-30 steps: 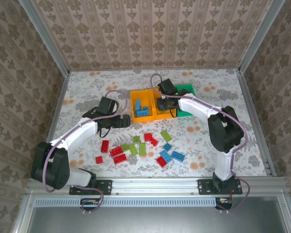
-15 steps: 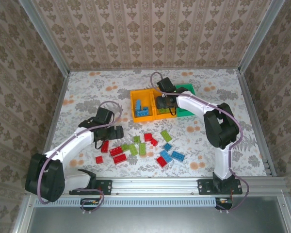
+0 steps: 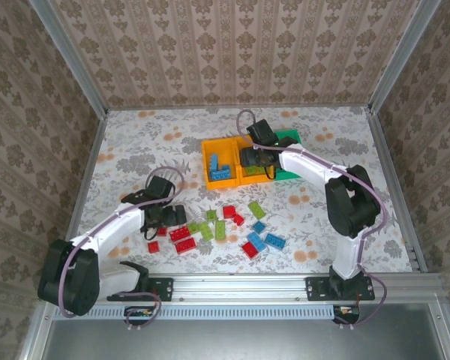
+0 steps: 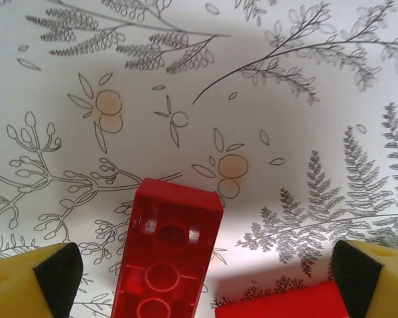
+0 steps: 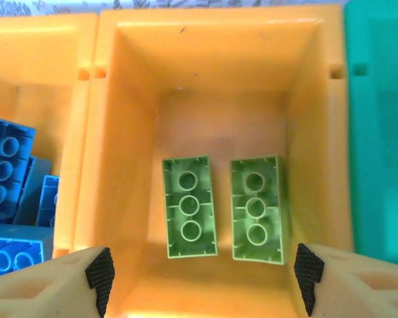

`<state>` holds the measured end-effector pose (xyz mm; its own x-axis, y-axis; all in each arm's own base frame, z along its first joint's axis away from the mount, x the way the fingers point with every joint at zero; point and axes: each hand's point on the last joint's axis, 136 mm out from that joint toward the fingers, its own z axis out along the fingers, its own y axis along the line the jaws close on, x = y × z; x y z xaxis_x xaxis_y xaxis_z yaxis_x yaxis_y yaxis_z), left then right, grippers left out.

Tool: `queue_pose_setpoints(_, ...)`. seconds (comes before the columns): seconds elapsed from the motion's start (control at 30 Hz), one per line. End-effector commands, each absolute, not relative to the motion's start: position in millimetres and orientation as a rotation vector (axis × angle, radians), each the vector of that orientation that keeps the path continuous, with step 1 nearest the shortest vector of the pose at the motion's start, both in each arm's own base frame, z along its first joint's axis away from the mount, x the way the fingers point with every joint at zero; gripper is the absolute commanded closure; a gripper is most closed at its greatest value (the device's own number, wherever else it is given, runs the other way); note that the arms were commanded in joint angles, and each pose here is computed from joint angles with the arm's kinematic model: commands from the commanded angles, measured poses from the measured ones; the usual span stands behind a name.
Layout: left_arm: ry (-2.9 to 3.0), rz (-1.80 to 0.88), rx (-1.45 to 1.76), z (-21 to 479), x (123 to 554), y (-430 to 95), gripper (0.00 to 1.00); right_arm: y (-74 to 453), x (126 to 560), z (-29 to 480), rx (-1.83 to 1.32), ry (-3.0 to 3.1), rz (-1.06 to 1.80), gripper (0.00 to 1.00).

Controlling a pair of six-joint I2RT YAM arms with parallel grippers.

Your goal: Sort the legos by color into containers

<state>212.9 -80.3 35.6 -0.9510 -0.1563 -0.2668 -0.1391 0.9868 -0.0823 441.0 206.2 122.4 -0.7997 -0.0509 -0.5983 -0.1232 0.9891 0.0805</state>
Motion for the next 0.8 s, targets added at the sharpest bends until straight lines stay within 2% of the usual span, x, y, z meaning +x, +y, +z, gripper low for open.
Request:
queue_pose_setpoints(0.0, 2.873, -0.08, -0.277, 25.9, 208.7, -76.1, 0.0, 183.1, 446.4, 138.7, -0.072, 2.444, 0.066, 0.24)
queue_pose_setpoints(0.1, 2.889, -0.083, -0.279, 20.6, 208.2, -77.0, 0.01, 166.4, 447.3, 123.9, -0.045, 2.472, 0.005, 0.26)
queue_pose_setpoints(0.27, 2.903, -0.1, -0.284, 12.8, 210.9, -80.0, 0.04, 163.0, 444.6, 93.9, -0.022, 2.543, 0.062, 0.29)
queue_pose_setpoints(0.47, 2.913, -0.121, -0.275, 8.9, 213.0, -83.0, 0.13, 174.9, 438.3, 68.1, -0.03, 2.611, 0.14, 0.39)
queue_pose_setpoints(0.77, 2.914, -0.147, -0.276, 5.1, 214.2, -84.6, 0.44, 194.5, 421.2, 55.9, -0.012, 2.635, 0.247, 0.54)
